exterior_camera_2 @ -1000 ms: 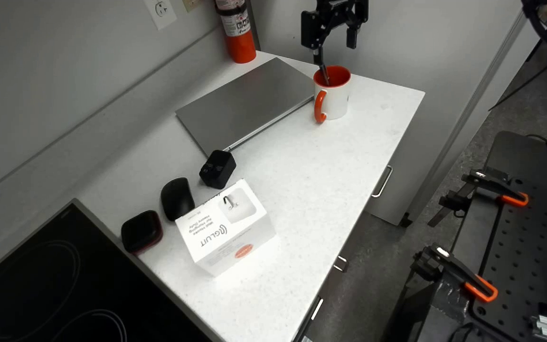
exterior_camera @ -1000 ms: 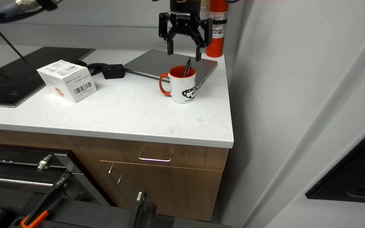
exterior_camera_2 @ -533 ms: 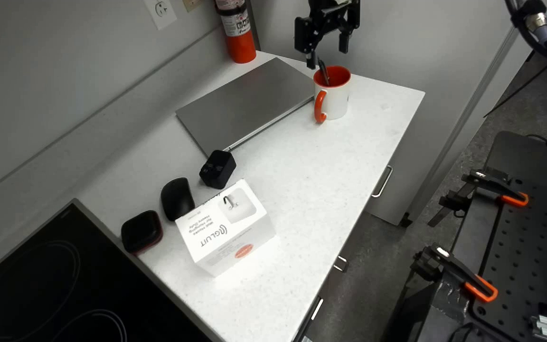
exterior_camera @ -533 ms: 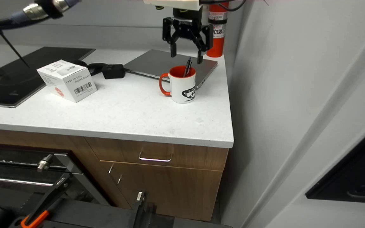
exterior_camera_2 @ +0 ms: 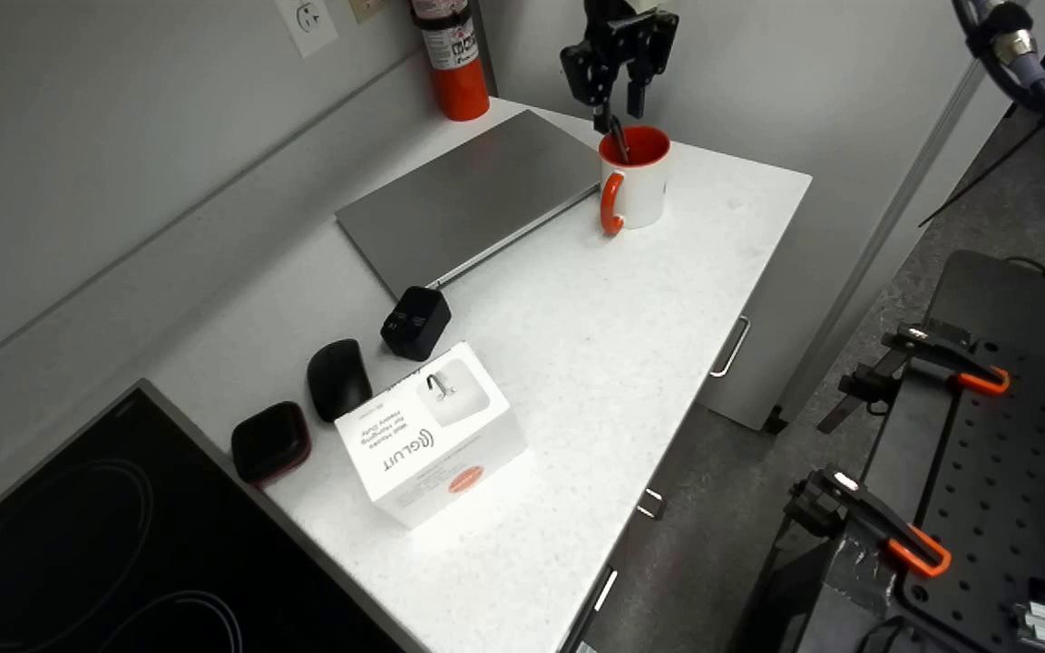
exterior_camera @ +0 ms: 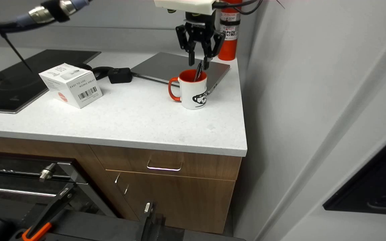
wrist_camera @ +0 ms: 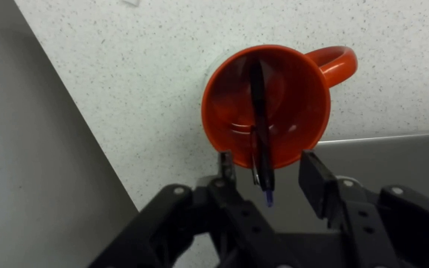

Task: Remove the black pen from the white mug

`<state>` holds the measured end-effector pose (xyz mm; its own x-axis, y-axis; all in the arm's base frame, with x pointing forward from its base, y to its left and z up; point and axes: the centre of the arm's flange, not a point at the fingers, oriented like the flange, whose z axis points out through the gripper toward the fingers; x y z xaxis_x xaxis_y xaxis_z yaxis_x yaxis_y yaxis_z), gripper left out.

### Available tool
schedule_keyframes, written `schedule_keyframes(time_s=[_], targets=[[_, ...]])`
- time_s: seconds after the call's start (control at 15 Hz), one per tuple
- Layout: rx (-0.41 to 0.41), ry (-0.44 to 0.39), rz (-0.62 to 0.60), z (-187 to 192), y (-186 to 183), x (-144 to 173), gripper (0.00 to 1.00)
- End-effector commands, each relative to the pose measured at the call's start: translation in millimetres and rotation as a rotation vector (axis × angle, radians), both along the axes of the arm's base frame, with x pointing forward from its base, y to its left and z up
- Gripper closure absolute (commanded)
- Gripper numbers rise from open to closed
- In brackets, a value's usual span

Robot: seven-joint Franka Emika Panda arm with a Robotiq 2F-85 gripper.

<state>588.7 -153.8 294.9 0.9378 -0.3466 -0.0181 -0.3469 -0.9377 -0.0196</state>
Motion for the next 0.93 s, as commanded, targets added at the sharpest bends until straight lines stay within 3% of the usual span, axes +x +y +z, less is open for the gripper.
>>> schedule_keyframes(time_s=[0.0, 0.13, 0.2, 0.87], targets=[[0.014, -0.027, -0.005, -4.4, -8.6, 13.2, 0.81], [0.018, -0.025, -0.001, -8.2, -11.7, 16.5, 0.97], [0.019, -0.02, -0.004, -9.8, -13.2, 17.7, 1.0], [0.017, -0.064, 0.011, 29.5, -5.2, -19.4, 0.96]])
